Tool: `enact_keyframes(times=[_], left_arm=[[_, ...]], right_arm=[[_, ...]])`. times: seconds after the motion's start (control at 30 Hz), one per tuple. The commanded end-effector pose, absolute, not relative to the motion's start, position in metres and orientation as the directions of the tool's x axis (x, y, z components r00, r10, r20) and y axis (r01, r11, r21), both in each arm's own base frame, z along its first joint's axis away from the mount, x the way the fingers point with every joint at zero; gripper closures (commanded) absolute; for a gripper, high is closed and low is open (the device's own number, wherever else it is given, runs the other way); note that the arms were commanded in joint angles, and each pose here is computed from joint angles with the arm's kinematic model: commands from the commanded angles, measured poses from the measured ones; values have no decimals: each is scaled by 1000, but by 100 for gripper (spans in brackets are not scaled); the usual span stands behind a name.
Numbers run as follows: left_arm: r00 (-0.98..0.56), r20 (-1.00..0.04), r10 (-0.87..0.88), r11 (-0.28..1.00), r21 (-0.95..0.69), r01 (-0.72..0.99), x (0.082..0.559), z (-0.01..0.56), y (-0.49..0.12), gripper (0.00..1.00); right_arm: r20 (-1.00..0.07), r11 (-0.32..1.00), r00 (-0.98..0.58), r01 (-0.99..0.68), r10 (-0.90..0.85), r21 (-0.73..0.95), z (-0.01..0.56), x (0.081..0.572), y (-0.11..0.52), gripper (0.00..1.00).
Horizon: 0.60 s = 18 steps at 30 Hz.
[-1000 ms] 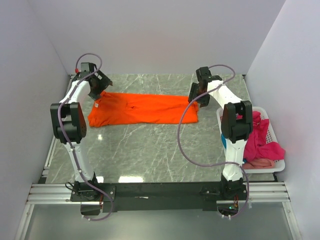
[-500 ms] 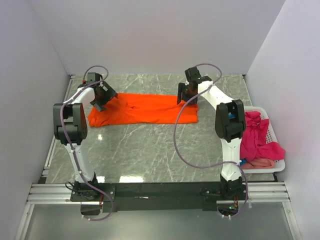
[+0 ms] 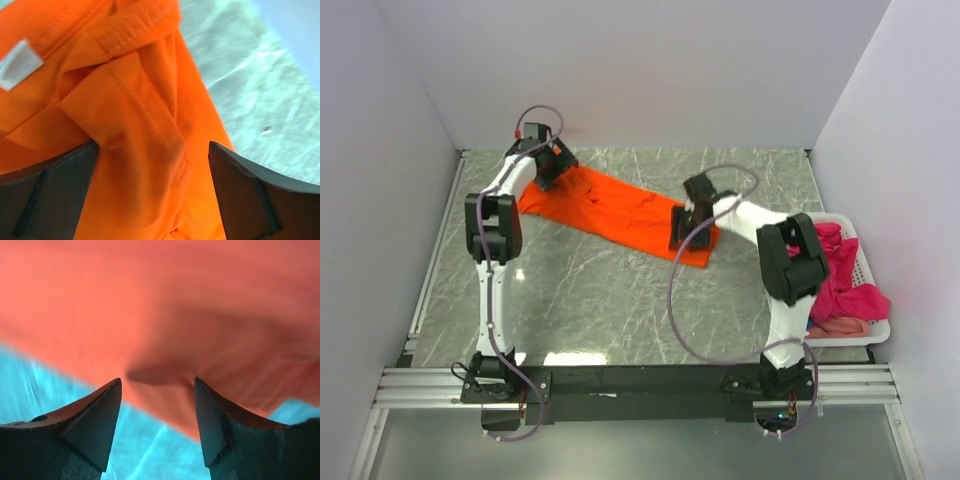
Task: Fold and stack the t-shirts
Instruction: Fold the tshirt
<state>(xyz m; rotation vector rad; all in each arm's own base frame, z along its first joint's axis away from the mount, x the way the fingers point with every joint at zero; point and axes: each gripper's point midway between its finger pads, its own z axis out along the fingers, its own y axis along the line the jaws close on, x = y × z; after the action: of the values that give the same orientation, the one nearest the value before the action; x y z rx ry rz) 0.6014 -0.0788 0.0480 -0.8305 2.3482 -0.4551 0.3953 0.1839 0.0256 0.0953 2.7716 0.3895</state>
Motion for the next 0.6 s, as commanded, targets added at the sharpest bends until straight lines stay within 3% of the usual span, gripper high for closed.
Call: enact_keyframes(times=[0.0,0.2,0.3,0.47,0.57], left_arm=[[-711,-379,-592,783,-481,-395,605,15,-117,1],[-688,-431,-584,756,-597,-268,632,30,-184,0],[-681,-438,-587,733,-644,-217,636,31,-216,0],[-698,-474,-537,729,-677,-101,640,36,-258,1],[-668,-494,-557,707,-703,-70,647,45,-265,1]], right_arm=[[-209,956,-978,-48,15,291,15,300,218,34],[-186,785,-919,-393,-347,479,45,159,318,34],[-265,664,-832,-551,-488,506,58,133,360,34],[-366,631,-753,-658,-546,411,74,145,383,35],[-450,705,-759,-630,-471,325,94,178,367,34]])
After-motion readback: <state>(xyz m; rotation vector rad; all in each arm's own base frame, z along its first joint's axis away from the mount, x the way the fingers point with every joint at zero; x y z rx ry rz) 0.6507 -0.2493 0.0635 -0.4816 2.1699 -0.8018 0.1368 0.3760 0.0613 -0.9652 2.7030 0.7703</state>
